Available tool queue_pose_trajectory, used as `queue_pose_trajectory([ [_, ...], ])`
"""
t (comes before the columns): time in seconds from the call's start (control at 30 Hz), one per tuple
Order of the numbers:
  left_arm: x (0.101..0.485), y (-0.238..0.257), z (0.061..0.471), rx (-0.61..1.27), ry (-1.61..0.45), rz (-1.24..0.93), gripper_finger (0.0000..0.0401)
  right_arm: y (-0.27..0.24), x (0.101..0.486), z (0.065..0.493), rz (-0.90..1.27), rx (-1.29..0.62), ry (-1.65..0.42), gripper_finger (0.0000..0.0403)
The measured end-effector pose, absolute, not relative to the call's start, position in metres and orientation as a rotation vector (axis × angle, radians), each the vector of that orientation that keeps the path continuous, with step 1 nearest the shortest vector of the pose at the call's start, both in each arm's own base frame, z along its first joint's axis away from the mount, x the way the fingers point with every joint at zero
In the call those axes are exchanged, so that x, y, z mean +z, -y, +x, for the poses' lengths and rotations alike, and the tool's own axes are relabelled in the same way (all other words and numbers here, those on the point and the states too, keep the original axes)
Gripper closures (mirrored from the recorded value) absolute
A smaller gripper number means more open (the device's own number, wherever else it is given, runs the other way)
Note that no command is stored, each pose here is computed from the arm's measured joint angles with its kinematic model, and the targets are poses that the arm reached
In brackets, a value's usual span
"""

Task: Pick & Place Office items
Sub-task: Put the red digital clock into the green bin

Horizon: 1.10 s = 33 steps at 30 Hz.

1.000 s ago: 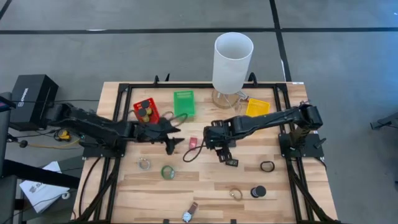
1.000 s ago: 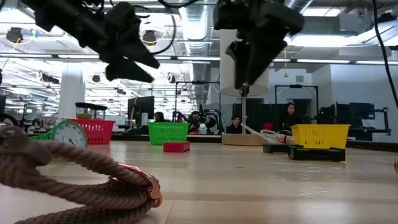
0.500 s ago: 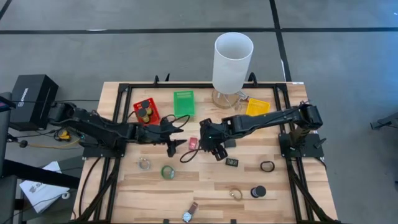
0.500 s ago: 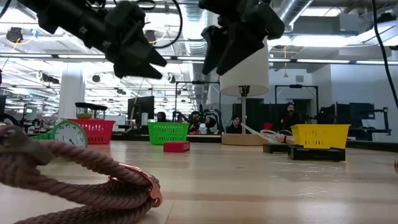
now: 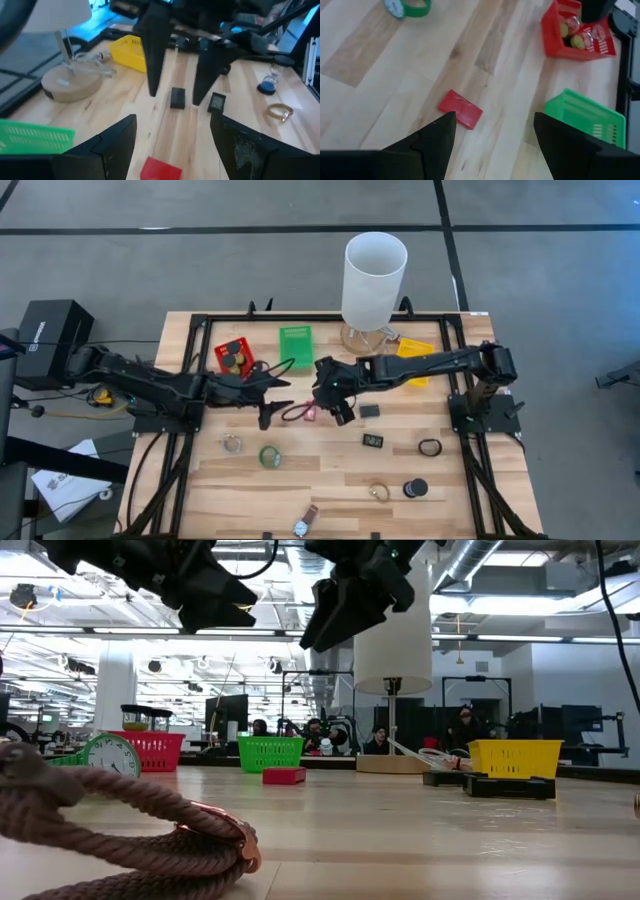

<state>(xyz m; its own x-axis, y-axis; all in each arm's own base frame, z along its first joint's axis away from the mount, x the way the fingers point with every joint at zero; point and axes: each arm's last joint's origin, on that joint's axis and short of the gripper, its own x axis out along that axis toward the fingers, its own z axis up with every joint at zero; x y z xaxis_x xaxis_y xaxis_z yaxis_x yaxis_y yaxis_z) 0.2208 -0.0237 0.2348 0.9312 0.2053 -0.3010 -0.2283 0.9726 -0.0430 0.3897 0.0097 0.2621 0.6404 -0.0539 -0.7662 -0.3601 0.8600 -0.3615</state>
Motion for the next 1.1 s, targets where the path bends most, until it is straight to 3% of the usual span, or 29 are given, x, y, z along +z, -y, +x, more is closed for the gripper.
queue_pose_trajectory([
  [0.43, 0.244, 0.02, 0.203, 0.247, -0.316, -0.042, 0.0151, -0.011, 0.192, 0.42, -0.68, 0.4, -0.929, 0.0143],
  [0.87, 0.245, 0.019, 0.199, 0.255, -0.331, -0.012, 0.0151, -0.01, 0.163, 0.436, -1.025, 0.581, -0.895, 0.0143],
  [1.1, 0.245, 0.019, 0.199, 0.254, -0.329, -0.012, 0.0151, -0.003, 0.141, 0.437, -1.064, 0.635, -0.936, 0.0143],
])
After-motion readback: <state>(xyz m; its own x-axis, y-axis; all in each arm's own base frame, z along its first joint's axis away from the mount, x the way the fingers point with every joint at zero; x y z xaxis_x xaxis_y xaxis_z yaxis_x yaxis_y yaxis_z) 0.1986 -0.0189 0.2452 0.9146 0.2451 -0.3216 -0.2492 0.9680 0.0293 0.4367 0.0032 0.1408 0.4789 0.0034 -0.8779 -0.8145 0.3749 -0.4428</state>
